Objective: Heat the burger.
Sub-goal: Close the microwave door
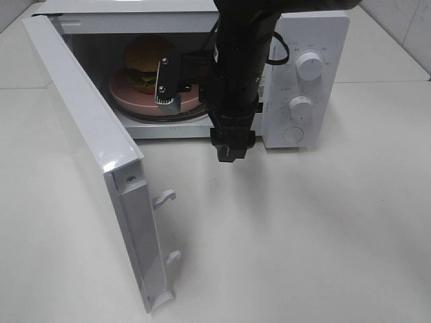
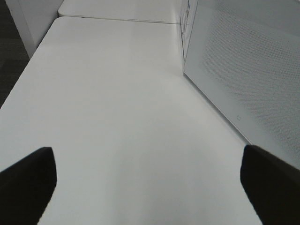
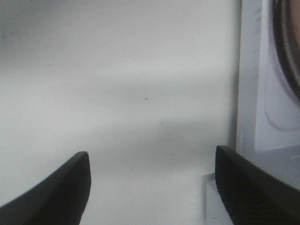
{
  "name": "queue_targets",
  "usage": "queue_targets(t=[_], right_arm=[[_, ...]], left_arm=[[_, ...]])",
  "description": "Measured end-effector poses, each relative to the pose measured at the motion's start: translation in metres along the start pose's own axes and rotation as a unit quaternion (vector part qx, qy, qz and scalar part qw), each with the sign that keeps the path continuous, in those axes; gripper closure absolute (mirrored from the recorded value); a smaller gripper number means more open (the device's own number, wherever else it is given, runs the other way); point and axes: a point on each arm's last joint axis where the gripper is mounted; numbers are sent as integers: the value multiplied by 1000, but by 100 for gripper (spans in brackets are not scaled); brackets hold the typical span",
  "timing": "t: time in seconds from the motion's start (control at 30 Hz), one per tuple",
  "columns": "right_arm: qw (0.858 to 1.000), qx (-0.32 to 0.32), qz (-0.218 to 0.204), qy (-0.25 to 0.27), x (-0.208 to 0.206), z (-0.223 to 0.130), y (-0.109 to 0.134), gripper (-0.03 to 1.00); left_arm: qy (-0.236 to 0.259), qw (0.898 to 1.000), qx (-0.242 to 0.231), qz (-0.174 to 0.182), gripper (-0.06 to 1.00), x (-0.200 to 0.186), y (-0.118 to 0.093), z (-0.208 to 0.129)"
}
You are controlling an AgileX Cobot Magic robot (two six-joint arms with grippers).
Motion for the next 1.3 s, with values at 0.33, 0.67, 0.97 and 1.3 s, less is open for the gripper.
queue_targets(t=[0.33, 0.67, 0.97, 1.3], right_arm=[[999, 43, 2, 16, -26, -26, 30, 20], [992, 121, -21, 7, -57, -42, 45, 11], [968, 248, -23, 16, -95, -65, 56, 11], [906, 421, -24, 46, -99, -133, 67, 15]], left_arm=[[0, 1000, 0, 0, -4, 0, 0, 0], [0, 1000, 0, 0, -4, 0, 0, 0], [0, 1000, 0, 0, -4, 0, 0, 0], [0, 1000, 0, 0, -4, 0, 0, 0]])
Point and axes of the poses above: a point on each arm's last joint axis where the gripper is mounted, x pointing out along that axis toward the gripper, y along the wrist's bending axis when the last joint is at zero, z = x × y, and after that the axes turned 3 degrees about -x, right-handed
